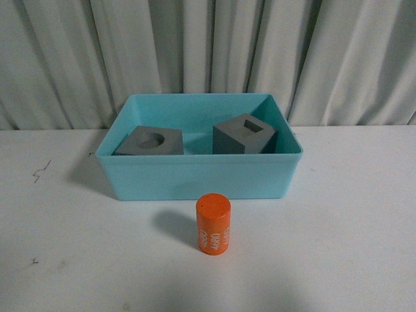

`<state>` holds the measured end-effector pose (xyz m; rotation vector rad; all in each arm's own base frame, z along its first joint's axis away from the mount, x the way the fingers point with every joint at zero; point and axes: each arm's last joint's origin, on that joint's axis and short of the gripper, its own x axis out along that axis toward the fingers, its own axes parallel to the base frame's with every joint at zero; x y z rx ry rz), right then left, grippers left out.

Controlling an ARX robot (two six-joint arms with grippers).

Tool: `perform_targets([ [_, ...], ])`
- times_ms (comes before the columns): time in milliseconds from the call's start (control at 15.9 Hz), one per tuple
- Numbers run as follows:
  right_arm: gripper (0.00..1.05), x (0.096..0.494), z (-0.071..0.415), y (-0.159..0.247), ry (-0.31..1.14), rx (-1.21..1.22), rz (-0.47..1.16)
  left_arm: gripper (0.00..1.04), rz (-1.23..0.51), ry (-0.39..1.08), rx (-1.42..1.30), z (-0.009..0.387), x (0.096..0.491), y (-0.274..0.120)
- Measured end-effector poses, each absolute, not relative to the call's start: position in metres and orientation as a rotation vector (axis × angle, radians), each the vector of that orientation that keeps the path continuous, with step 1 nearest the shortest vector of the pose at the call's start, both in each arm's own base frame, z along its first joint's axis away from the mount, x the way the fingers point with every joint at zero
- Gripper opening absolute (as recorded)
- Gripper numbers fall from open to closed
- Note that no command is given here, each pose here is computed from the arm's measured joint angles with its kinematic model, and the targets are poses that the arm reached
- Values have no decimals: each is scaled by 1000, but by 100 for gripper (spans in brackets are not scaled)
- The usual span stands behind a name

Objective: Place gray and orange parts in blue box

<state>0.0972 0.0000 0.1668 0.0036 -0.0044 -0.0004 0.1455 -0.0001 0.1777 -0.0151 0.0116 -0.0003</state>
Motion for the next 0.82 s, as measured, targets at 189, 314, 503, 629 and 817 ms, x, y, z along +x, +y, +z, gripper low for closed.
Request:
perform_targets([
  [189,98,97,167,0,-4,4,0,2,0,-3,-15,175,136,0],
  [314,98,97,167,0,-5,3,0,2,0,17,-15,166,131,0],
  [503,98,97,167,0,-5,3,0,2,0,-14,-15,170,125,0],
  [629,98,97,167,0,-4,3,0,2,0,-4,-15,169,121,0],
  [817,98,97,167,0,-5,3,0,2,0,-14,-15,170,116,0],
])
